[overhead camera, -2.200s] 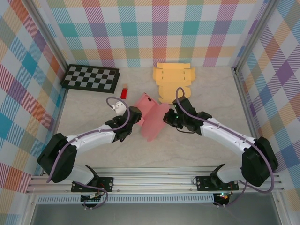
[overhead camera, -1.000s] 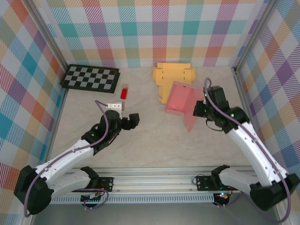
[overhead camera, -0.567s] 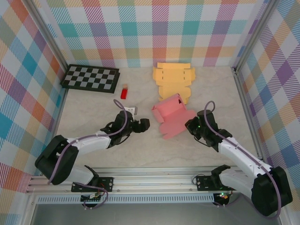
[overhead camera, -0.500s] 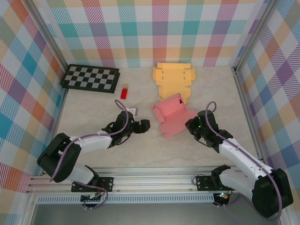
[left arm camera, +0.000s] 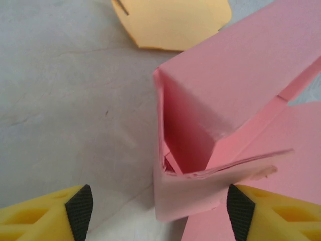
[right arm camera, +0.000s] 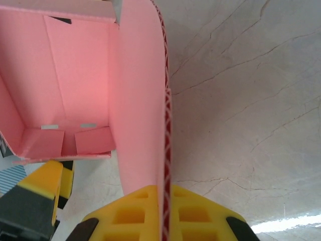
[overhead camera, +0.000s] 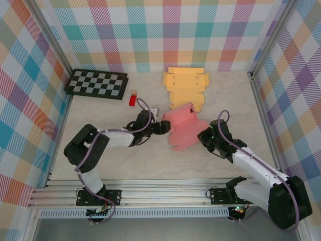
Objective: Fold the paper box
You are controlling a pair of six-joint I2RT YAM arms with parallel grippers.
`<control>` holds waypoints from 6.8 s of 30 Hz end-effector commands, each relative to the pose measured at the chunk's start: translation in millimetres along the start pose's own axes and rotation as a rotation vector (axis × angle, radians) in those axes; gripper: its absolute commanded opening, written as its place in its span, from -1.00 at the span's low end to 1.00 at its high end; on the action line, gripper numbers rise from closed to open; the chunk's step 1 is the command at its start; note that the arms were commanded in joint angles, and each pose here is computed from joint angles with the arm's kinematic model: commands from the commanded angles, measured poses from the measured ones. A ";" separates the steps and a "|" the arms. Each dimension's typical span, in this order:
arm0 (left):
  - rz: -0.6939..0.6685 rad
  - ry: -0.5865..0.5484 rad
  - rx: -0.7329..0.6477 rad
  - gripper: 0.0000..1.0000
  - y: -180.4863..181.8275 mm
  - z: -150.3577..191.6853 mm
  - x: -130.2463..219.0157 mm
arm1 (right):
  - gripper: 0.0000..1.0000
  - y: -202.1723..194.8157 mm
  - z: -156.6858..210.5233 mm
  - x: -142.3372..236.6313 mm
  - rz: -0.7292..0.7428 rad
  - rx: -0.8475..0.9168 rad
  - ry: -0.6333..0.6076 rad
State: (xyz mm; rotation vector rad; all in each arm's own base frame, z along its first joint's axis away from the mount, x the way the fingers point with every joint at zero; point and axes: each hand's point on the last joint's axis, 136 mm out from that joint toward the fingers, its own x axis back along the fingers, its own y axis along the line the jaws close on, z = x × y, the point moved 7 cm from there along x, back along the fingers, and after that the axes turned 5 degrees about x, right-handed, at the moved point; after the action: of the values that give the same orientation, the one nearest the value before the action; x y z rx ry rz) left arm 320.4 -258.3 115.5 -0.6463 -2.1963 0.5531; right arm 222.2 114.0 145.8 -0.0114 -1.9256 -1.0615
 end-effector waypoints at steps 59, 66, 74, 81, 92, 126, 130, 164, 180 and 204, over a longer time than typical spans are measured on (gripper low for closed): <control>-0.234 0.010 0.400 0.10 -15.6 32.4 13.0 | -1.00 -4.8 34.6 12.2 0.089 -0.040 -0.111; -0.232 -0.032 0.287 -0.02 -15.0 31.4 4.8 | -1.00 12.2 48.5 11.5 0.104 -0.019 -0.132; -0.156 0.022 0.201 -0.23 -15.2 43.3 -12.7 | -1.00 11.3 55.5 4.4 0.104 -0.043 -0.079; -0.157 0.029 0.227 -0.29 -10.5 52.6 -21.4 | -1.00 20.2 57.4 2.6 0.094 -0.034 -0.055; -0.296 -0.058 0.296 -0.55 -7.3 34.8 -30.6 | -1.00 36.2 71.8 -6.6 0.082 -0.003 0.002; -0.606 0.019 0.109 0.23 6.3 15.0 -16.0 | -1.00 25.4 76.1 -0.7 0.140 0.032 -0.082; -0.510 0.015 0.093 0.31 -11.2 -3.6 9.2 | -1.00 22.1 73.0 1.6 0.152 0.038 -0.109; -0.212 -0.181 -0.037 0.25 21.3 -13.1 24.9 | -1.00 35.0 79.1 -8.3 0.158 0.076 -0.044; -0.864 -0.191 -0.100 -1.00 33.5 -18.6 9.9 | -1.00 63.6 98.0 -17.1 0.106 0.127 0.020; -0.674 -0.189 -0.304 -1.00 26.3 -33.3 9.7 | -0.09 25.5 54.6 39.1 0.135 0.274 -0.100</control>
State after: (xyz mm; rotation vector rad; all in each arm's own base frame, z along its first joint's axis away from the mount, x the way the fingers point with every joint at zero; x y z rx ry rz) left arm 348.0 -235.0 119.7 0.1082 -2.4796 0.0343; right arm 178.4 182.7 184.7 0.0042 -2.0571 -0.9001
